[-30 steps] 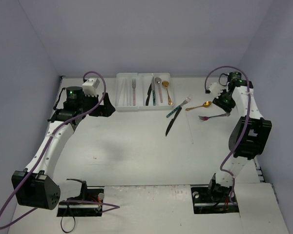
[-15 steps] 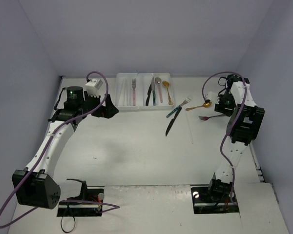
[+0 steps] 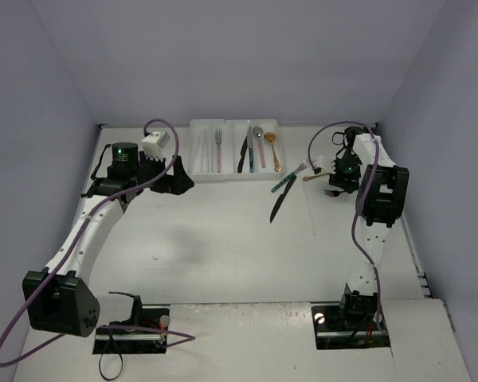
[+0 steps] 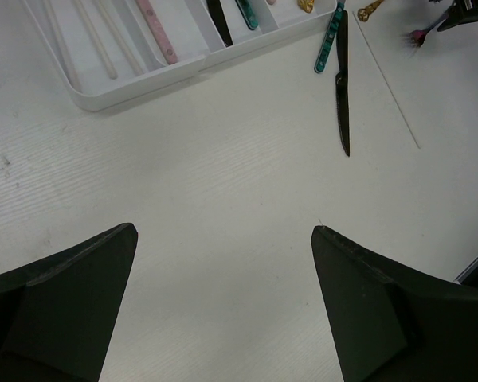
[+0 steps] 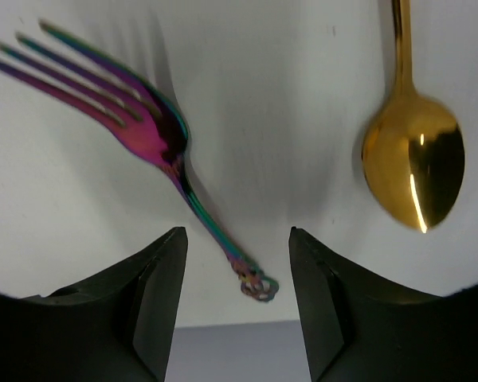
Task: Sort the eating utensils into containers
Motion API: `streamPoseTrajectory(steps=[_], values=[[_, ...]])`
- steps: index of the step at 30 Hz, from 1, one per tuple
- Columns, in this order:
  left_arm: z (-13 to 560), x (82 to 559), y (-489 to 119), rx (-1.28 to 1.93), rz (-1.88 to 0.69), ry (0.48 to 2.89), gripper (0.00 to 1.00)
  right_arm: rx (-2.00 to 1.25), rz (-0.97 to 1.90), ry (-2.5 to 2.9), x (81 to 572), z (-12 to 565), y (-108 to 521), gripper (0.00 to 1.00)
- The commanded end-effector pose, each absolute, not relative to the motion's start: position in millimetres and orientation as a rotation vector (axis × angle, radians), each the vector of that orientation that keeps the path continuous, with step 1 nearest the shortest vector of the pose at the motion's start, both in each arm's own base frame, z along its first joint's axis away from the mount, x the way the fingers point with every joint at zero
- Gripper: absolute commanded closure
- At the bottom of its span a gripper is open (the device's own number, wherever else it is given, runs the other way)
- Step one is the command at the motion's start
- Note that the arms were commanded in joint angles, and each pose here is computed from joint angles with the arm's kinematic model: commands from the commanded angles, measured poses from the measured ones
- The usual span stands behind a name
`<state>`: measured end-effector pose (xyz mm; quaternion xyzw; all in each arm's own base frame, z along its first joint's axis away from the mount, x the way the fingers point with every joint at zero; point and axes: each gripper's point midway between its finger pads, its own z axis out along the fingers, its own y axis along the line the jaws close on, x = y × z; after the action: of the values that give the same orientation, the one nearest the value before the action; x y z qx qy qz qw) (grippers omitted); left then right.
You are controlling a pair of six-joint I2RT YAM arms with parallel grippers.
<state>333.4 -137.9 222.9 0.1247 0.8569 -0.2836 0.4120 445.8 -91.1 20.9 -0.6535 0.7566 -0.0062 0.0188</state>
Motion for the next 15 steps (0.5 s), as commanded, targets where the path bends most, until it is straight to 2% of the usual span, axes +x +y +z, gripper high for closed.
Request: streamPoseTrajectory(steps=[1,7,10,15], values=[[241.8,343.0,-137.3,0.339,-0.703,2.08,0.09,-2.044,0.073,2.319,443.6,25.4,-66.1,0.51],[240.6,343.7,-136.6,0.335,-0.698,2.088,0.09,-2.087,0.132,2.336,434.3,7.8,-60.5,0.6],[240.3,344.6,-136.0,0.332,-0.696,2.089,0.09,-2.111,0.179,2.358,423.2,-2.2,-59.9,0.74],[241.1,347.0,-135.7,0.326,-0.691,2.093,0.09,-2.157,0.294,2.402,396.3,-15.1,-58.3,0.9]])
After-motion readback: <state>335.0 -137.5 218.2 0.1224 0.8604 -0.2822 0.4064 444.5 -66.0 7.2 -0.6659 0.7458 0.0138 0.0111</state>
